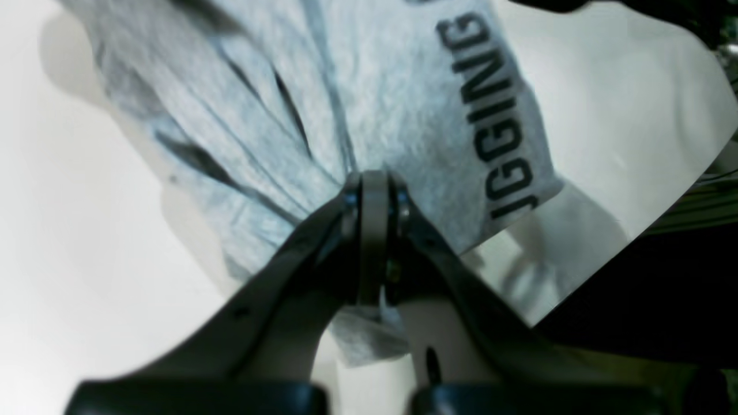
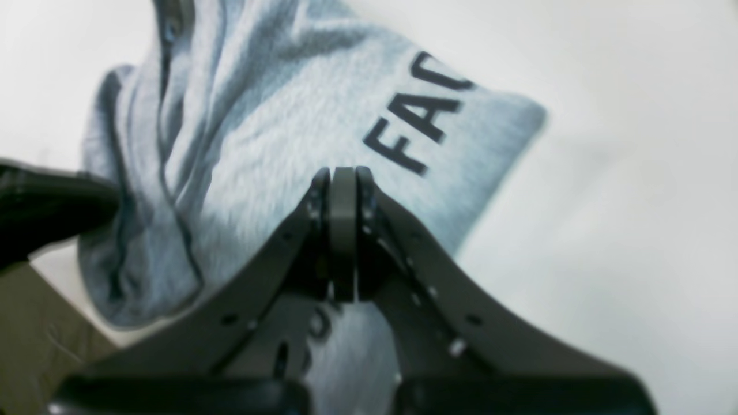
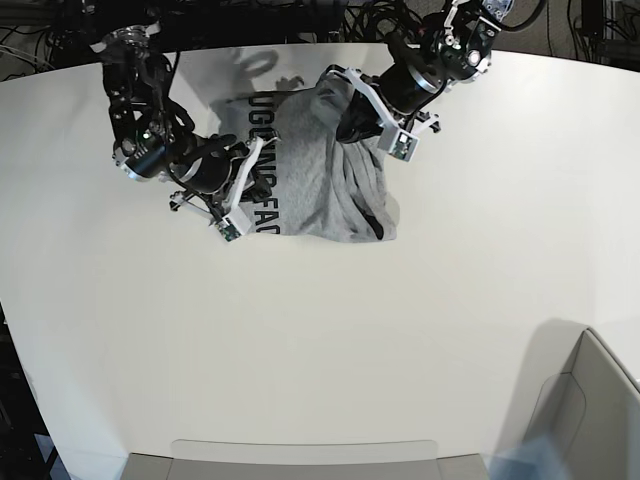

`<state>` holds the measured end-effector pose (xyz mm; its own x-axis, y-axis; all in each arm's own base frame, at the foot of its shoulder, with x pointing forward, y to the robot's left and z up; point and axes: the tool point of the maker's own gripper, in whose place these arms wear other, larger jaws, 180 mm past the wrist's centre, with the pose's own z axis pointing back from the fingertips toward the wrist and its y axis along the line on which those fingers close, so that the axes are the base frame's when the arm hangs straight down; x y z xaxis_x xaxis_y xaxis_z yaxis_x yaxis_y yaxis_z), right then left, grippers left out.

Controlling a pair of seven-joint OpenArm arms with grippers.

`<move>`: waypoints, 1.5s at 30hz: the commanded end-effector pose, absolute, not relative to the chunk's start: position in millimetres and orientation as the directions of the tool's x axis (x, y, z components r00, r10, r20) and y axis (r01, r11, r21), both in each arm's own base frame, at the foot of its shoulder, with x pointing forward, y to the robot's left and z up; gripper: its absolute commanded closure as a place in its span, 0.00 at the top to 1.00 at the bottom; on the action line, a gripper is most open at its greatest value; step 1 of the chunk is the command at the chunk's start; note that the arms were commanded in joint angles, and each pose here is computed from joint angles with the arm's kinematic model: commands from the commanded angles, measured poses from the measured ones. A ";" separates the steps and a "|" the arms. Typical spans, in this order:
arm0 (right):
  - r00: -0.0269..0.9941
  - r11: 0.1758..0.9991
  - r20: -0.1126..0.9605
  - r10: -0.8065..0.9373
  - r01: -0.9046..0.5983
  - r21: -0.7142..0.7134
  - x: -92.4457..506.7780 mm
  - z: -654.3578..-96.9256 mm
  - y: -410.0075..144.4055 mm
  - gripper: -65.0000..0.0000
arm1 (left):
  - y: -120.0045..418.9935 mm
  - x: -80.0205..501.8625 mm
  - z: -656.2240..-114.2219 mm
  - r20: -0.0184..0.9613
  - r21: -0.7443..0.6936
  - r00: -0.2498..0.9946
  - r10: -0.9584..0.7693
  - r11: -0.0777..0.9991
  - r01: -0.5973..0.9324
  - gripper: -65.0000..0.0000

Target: Fold the T-shirt properly

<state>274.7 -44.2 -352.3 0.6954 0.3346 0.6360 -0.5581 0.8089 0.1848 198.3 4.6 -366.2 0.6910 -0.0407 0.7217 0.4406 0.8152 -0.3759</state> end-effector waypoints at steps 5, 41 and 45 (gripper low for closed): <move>0.726 0.847 0.596 0.344 -0.514 0.137 296.7 -378.0 -43.5 0.00 | 15.8 213.1 -380.9 0.717 -0.356 0.696 -0.035 0.840 0.409 0.00; 0.550 0.828 0.784 0.289 -0.555 0.084 274.0 -306.5 -21.5 0.00 | 85.3 241.1 -319.6 0.869 -0.305 0.462 0.180 0.929 0.212 0.00; 0.601 0.828 0.749 0.280 -0.546 0.128 242.0 -319.6 -20.9 0.00 | 124.4 224.3 -324.6 0.879 -0.269 0.435 0.196 0.957 0.111 0.00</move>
